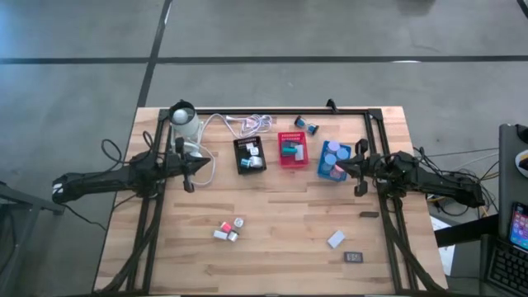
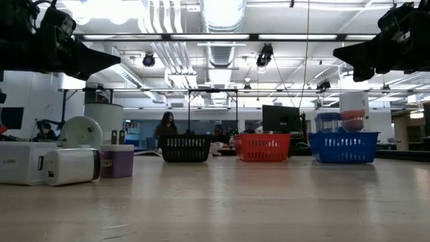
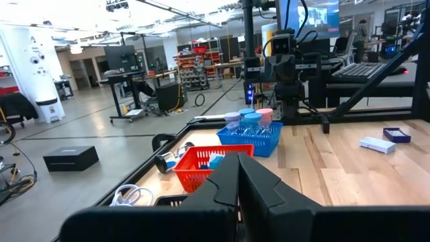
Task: Pick & Place Office items
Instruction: Put the blue hourglass into the blue bin
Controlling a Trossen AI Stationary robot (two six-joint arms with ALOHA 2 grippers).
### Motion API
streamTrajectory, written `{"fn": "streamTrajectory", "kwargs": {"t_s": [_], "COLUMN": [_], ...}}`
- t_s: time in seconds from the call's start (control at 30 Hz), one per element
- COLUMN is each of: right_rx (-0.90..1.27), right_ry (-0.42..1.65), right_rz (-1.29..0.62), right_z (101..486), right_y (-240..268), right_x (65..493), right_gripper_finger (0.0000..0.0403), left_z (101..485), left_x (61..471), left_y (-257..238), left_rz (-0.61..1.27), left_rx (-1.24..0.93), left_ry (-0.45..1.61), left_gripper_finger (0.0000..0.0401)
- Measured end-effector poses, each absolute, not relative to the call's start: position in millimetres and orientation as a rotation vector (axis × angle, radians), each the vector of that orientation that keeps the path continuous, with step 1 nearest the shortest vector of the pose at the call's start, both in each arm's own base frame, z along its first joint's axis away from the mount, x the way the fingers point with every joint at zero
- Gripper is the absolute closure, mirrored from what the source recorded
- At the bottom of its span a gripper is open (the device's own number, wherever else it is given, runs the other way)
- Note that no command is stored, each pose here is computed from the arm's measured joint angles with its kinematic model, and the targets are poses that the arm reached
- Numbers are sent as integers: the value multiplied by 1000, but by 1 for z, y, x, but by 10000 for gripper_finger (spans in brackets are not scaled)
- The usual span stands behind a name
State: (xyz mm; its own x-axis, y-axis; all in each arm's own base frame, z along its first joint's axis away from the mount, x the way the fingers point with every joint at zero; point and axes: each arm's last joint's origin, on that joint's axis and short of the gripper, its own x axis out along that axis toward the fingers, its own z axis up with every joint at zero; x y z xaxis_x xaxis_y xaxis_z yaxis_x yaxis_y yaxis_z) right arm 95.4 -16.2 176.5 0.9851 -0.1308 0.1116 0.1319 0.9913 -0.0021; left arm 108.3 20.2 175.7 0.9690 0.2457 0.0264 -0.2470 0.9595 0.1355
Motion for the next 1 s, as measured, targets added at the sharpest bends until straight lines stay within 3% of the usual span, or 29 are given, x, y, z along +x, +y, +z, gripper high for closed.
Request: {"fn": "streamTrajectory", "kwargs": {"t_s": [0.47, 0.73, 1.0], "right_rx": [16, 53, 89], "right_ry": [-113, -191, -76], "right_rz": [-136, -233, -320], "right_z": [176, 187, 230], "right_y": [-16, -20, -25], "right_x": [95, 96, 110], "right_gripper_finger": [394, 394, 394], "left_z": [176, 177, 177], "left_x": [108, 108, 108], "left_y": [20, 20, 20], "left_rz": [249, 250, 250], "left_rx": [137, 131, 130], "left_ry": [-10, -22, -28], "left_gripper_finger": [396, 396, 396]}}
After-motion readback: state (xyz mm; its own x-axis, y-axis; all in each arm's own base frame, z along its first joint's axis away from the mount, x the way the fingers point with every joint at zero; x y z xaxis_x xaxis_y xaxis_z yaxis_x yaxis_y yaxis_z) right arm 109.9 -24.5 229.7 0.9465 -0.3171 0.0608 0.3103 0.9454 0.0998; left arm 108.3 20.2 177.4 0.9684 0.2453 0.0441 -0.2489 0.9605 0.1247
